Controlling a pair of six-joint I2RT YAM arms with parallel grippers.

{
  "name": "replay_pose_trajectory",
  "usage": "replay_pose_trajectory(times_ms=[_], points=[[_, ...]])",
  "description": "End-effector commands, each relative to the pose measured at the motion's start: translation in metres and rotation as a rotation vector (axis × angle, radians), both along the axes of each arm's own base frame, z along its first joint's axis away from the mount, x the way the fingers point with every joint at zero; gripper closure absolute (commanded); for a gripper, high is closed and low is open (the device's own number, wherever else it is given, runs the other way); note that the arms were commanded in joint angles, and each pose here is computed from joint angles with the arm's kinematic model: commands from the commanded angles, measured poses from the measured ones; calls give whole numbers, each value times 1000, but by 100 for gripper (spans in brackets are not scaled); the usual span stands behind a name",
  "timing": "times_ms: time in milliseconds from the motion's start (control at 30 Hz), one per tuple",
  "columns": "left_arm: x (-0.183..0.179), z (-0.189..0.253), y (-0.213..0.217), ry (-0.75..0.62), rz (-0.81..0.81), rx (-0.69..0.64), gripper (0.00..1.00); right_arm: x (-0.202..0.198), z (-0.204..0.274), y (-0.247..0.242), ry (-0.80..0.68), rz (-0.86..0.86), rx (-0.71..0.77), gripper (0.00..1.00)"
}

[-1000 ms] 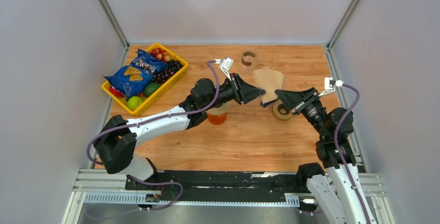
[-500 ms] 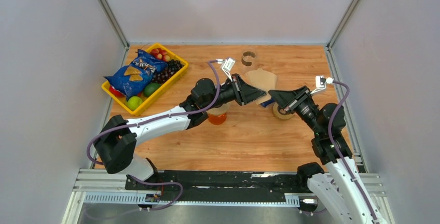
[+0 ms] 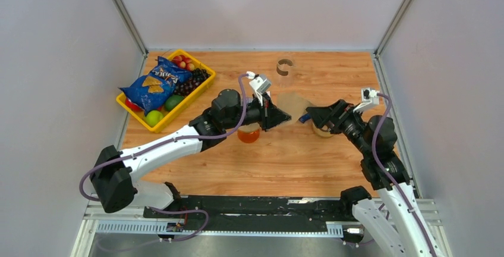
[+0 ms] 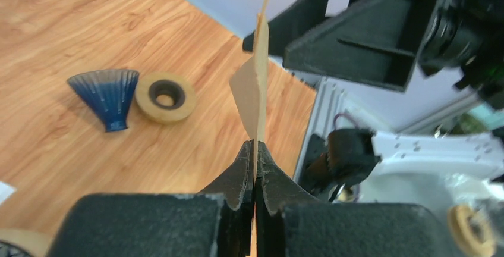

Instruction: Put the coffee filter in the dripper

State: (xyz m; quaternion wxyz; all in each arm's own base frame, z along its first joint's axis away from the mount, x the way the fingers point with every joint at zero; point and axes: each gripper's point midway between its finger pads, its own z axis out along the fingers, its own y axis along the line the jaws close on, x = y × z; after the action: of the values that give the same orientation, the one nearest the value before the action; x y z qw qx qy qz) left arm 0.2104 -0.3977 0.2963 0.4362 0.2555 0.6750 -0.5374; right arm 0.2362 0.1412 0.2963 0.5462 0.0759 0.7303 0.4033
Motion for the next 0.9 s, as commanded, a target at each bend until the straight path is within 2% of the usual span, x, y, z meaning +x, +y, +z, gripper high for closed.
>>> replay_pose_trajectory(times_ms=[0,100,267,367,667,867], points=[[-20,-23,20,-241,-133,218,100,-6,-4,-29,-107,-74,-269,0],[-34,-40,28,-324,-258,315,100,-17,2,-21,-185,12,-324,0],[-45,-53,39,-433,-363,391,100,-60,10,22,-360,383,-368,0],[-50,-53,42,-443,-394,395,100,-77,12,36,-418,520,-355,0],[-56,-54,42,-445,-446,400,100,-68,11,47,-413,607,-360,0],[-66,-50,40,-430,-502,380,100,-52,-1,49,-369,593,-364,1]])
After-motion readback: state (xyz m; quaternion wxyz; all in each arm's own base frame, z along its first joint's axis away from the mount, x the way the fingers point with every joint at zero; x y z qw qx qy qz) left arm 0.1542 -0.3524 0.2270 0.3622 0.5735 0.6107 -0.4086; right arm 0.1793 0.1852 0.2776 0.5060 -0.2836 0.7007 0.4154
